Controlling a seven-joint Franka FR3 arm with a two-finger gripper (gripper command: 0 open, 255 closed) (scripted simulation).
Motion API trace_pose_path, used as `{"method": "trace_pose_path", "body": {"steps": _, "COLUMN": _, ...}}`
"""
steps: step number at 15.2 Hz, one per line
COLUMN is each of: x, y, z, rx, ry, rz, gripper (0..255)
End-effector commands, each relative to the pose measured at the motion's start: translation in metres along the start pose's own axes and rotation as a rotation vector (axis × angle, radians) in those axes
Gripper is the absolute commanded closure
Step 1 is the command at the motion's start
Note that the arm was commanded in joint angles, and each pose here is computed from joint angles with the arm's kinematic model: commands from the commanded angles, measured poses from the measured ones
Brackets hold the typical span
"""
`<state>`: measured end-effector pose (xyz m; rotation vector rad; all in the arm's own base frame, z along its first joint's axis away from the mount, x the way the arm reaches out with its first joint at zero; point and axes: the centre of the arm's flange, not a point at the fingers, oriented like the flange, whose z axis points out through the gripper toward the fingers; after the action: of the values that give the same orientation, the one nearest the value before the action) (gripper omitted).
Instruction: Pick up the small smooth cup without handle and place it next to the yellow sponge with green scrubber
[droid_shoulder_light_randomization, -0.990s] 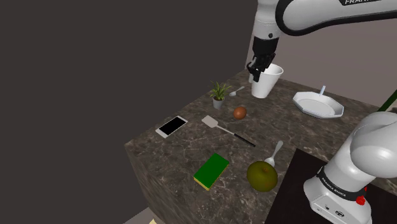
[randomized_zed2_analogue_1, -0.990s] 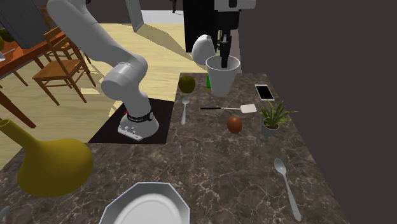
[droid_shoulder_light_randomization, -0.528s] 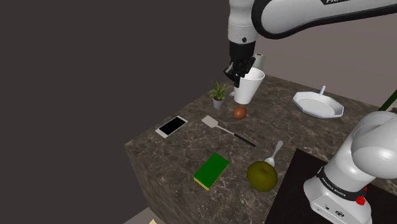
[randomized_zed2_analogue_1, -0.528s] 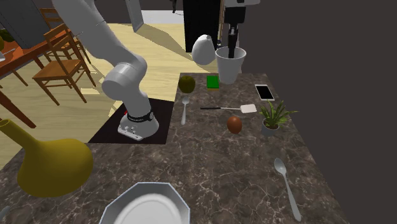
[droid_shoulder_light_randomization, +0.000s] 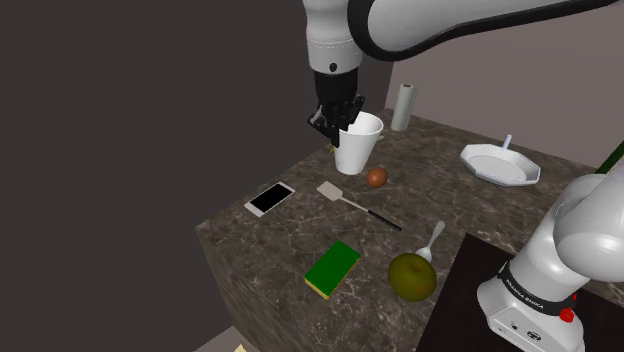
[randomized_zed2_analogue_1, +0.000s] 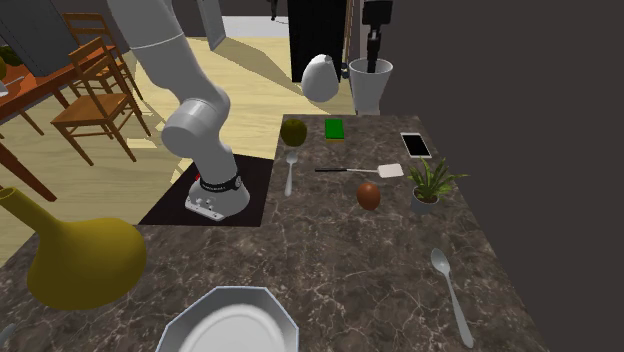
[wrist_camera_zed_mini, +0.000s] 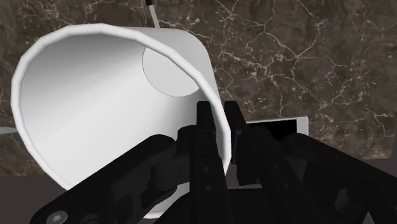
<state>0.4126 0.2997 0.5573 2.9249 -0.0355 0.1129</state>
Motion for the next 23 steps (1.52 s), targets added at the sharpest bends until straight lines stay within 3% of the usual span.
{"method": "trace_pose_path", "body": {"steps": 1, "x": 0.004, "y": -0.026, "z": -0.003, "rx": 0.001, "ry": 0.000, "rz": 0.001, "gripper": 255}}
{"method": "trace_pose_path", "body": {"steps": 7, "x": 0.016, "y": -0.105, "z": -0.019, "rx": 0.001, "ry": 0.000, "rz": 0.001, "gripper": 255}}
{"method": "trace_pose_path", "body": {"steps": 23, "x": 0.010, "y": -0.123, "z": 0.063, "rx": 0.001, "ry": 0.000, "rz": 0.001, "gripper": 255}}
